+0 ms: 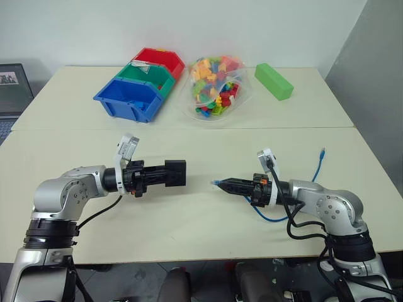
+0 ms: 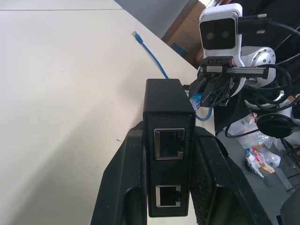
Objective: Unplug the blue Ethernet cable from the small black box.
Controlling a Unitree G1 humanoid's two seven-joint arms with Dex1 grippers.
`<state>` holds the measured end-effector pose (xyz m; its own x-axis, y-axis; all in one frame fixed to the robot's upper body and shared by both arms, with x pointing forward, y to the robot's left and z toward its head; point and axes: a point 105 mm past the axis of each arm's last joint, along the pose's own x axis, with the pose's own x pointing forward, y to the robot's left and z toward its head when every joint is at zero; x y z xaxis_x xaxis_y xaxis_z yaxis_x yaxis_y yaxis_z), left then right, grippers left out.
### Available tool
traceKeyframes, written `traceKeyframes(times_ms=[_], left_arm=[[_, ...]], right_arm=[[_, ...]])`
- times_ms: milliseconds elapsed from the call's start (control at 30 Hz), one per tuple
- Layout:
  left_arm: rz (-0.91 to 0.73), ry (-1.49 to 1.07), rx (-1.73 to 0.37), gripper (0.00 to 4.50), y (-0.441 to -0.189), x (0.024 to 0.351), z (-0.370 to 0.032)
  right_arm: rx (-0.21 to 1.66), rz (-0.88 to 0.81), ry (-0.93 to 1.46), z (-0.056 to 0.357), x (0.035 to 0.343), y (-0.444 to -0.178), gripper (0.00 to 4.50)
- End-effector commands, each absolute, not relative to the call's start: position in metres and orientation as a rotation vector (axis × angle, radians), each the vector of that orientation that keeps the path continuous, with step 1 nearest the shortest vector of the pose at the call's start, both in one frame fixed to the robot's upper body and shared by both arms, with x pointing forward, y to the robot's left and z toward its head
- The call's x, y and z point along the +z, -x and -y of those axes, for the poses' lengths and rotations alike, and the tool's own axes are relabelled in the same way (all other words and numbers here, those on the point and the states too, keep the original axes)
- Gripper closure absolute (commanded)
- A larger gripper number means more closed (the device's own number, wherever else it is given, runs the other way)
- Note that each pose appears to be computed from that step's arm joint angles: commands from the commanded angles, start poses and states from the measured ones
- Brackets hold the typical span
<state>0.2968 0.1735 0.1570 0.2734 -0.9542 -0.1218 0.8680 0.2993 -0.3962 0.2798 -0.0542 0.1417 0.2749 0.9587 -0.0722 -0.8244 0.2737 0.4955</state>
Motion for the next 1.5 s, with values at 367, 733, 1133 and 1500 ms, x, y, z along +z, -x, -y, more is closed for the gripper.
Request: traceKeyframes(times_ms=[367, 733, 1133, 1500], left_arm=[[-0.243, 0.214, -1.195, 3.72, -0.304, 0.174, -0.162], [-0.005, 0.007, -0.797, 3.72, -0.359, 0.18, -0.175], [0.13, -0.188, -0.335, 3.72, -0.406, 0.14, -0.21], [0.071, -0.148, -0.289, 1.43, -0.403, 0.106, -0.223]], right_arm=[[0.467, -0.108, 0.205, 0.138, 0.115, -0.409, 3.76], [0.725, 0.013, 0.241, 0.121, 0.155, -0.374, 1.19], [1.054, 0.039, 0.331, 0.068, 0.184, -0.315, 0.94], [1.069, 0.004, 0.372, 0.067, 0.174, -0.312, 0.86]])
